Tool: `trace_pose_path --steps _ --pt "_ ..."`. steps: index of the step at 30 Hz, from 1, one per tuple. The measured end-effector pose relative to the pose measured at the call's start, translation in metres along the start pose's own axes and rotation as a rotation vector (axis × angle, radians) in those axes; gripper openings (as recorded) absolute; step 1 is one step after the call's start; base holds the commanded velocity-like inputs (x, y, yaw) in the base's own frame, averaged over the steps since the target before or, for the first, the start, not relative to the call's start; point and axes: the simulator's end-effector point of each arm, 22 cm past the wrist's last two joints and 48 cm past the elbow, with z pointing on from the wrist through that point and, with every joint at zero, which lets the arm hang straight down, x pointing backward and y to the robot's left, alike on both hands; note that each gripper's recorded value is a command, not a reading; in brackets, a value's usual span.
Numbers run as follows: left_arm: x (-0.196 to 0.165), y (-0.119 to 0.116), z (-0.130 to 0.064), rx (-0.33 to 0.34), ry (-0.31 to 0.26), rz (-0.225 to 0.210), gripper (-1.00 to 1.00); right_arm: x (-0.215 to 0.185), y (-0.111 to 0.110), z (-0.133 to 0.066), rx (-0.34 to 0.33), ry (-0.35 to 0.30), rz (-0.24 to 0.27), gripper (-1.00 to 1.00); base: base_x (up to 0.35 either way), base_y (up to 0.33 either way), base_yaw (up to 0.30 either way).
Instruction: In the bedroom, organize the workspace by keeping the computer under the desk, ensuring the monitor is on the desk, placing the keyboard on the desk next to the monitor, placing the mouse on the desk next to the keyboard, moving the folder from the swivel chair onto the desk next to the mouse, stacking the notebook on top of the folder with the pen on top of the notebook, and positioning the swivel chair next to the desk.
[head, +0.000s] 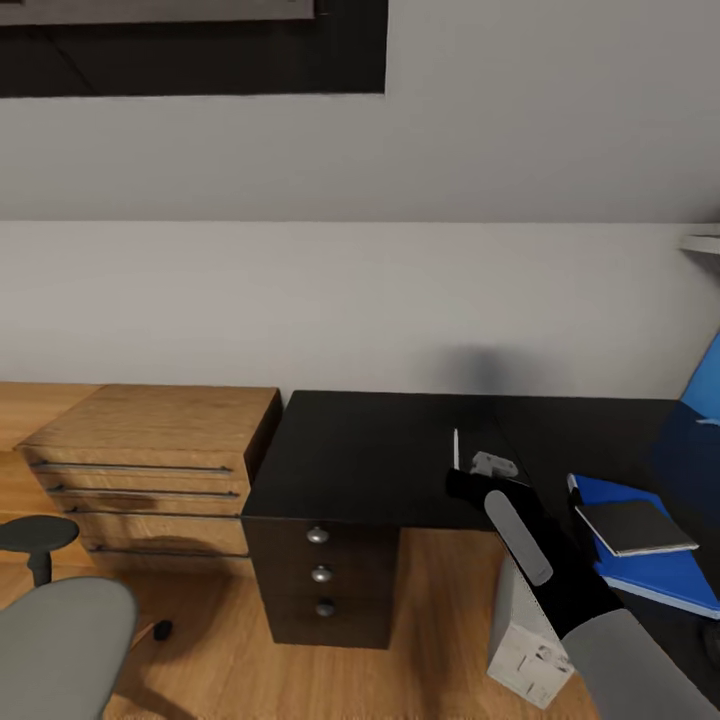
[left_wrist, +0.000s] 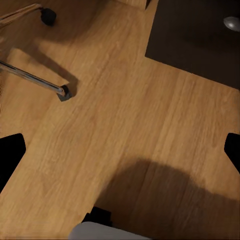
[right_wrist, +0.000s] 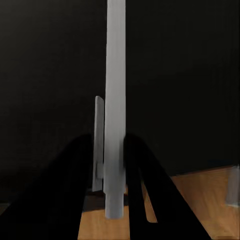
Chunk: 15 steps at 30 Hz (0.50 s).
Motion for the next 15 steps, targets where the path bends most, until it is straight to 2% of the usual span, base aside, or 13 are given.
trace_pose_path --steps 5,15 --pt "0.001 -0.001 -0.001 0.0 0.001 -0.002 1.0 -0.02 -0.047 -0.004 0.063 -0.031 0.043 -1.0 -0.01 0.0 -0.127" --pt "0.001 -0.001 -0.001 0.001 -0.002 -0.002 1.0 -0.047 -0.098 -0.015 0.125 -0.067 0.128 -1.0 -0.001 0.0 -0.228"
